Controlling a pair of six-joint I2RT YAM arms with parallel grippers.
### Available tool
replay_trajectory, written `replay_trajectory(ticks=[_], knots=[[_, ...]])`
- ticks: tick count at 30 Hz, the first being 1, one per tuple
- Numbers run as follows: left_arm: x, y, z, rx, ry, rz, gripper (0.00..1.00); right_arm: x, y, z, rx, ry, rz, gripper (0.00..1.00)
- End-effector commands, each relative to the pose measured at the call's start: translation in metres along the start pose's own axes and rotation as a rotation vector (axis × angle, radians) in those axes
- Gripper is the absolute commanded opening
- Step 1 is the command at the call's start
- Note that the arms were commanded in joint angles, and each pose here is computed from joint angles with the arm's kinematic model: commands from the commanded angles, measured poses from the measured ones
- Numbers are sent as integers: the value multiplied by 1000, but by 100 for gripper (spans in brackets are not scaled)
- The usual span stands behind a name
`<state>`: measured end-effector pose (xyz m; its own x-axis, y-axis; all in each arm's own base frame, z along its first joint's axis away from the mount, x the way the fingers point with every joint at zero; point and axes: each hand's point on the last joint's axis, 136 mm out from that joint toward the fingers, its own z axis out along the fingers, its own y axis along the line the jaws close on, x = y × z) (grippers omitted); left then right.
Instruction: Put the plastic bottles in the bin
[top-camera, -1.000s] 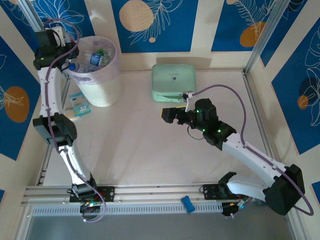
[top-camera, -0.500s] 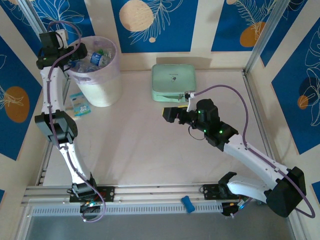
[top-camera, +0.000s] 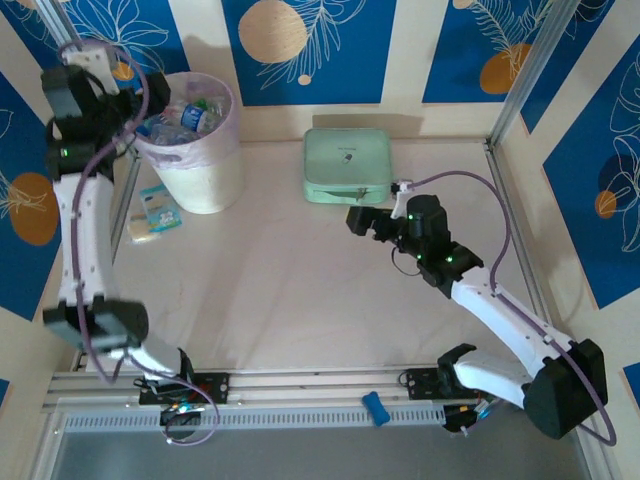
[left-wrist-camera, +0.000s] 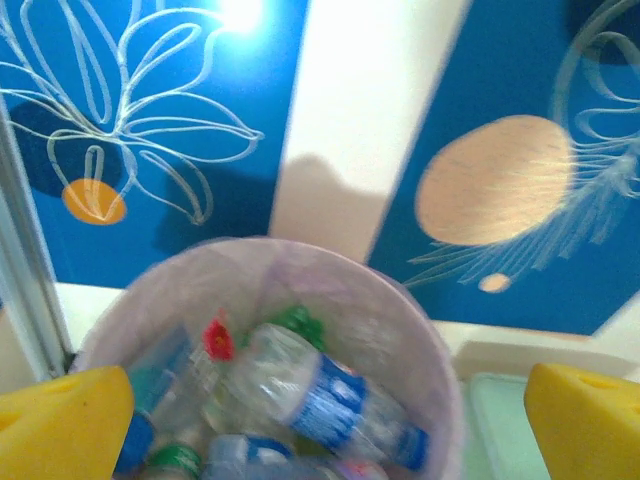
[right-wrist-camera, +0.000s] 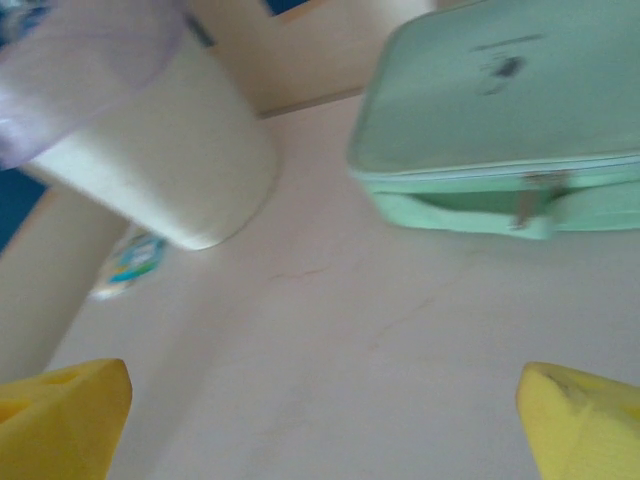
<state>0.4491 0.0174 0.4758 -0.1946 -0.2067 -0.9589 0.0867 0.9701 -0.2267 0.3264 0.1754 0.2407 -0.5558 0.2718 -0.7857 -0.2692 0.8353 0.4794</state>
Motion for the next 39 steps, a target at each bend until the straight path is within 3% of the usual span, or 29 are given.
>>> replay_trajectory(ticks=[1, 9, 12, 17, 27, 33, 39], knots=[[30, -13, -11, 33, -31, -28, 100, -3, -56, -1, 195, -19, -50, 99], [167, -9, -43, -6, 113, -95, 100, -18, -156, -9, 417, -133, -98, 99], [215, 3, -46, -61, 198, -115, 100, -16, -179, -12, 454, -155, -104, 99], [276, 17, -44, -117, 295, -30, 100, -6, -200, -10, 488, -156, -140, 99], [329, 45, -24, -254, 342, 178, 100, 16, -223, 17, 484, -126, -137, 99], [341, 43, -6, -258, 262, 281, 100, 17, -236, 27, 519, -152, -168, 99], [340, 35, 2, -222, 150, 334, 100, 30, -226, 34, 453, -169, -229, 99]])
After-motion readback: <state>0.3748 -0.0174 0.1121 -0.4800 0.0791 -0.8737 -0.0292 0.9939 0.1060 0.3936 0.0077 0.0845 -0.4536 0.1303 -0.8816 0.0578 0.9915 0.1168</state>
